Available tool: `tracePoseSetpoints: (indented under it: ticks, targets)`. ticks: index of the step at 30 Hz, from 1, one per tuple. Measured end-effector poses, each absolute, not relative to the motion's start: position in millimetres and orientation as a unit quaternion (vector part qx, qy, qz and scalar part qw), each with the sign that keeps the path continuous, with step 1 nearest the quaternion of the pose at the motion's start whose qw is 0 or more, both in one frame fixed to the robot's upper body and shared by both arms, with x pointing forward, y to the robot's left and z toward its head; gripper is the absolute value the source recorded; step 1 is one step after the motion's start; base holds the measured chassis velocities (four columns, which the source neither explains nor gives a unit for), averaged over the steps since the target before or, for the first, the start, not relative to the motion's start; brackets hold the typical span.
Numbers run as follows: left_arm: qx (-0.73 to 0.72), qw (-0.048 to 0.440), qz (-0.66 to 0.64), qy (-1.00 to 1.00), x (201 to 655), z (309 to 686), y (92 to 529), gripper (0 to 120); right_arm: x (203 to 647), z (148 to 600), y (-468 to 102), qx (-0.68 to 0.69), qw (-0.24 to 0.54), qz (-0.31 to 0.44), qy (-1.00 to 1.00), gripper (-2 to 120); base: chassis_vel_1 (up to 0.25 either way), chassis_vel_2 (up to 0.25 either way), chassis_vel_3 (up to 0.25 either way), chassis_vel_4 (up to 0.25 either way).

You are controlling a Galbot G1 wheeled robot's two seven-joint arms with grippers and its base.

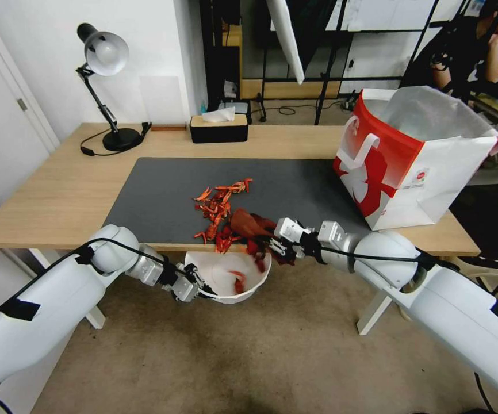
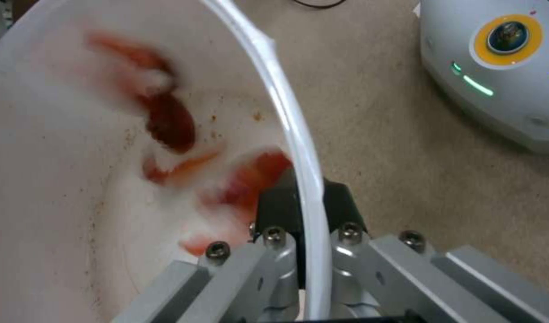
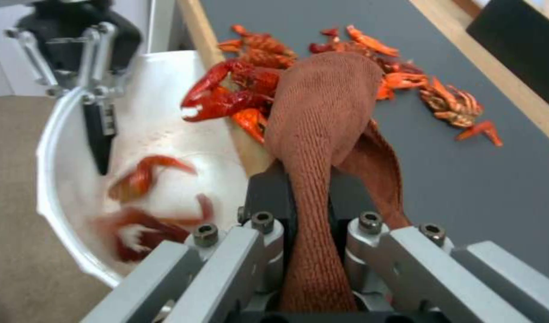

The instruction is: Sweep shrimp from table into container with towel, then put container into takeout bag.

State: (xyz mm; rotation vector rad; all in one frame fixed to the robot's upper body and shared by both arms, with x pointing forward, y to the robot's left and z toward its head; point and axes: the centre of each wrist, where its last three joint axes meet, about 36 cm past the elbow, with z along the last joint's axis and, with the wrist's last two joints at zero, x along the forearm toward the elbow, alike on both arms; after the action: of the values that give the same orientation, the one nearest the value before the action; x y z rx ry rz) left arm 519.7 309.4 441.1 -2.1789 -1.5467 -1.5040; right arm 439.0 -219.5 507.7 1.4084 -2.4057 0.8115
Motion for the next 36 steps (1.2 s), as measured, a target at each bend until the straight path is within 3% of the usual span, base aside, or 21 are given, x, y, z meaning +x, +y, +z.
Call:
tracePoseSetpoints:
  ticks: [13,20,28,36]
  targets:
    - [-0.708,0.037,-0.492,-0.504,521,443,313,0,414,519,-232,0.492,0.113,0.276,-0.818,5,0.000,0.000,0.000,0.000]
    - [-0.709,0.038,-0.492,-0.504,519,442,314,0,424,535,-252,0.447,0.089,0.269,-0.849,5,0.000,0.000,0.000,0.000]
    - [-0.710,0.040,-0.492,-0.502,518,442,316,0,470,573,-263,0.369,0.039,0.264,-0.890,5,0.000,0.000,0.000,0.000]
    - [-0.711,0.043,-0.488,-0.504,522,437,325,0,547,563,-242,0.312,0.048,0.274,-0.908,5,0.000,0.000,0.000,0.000]
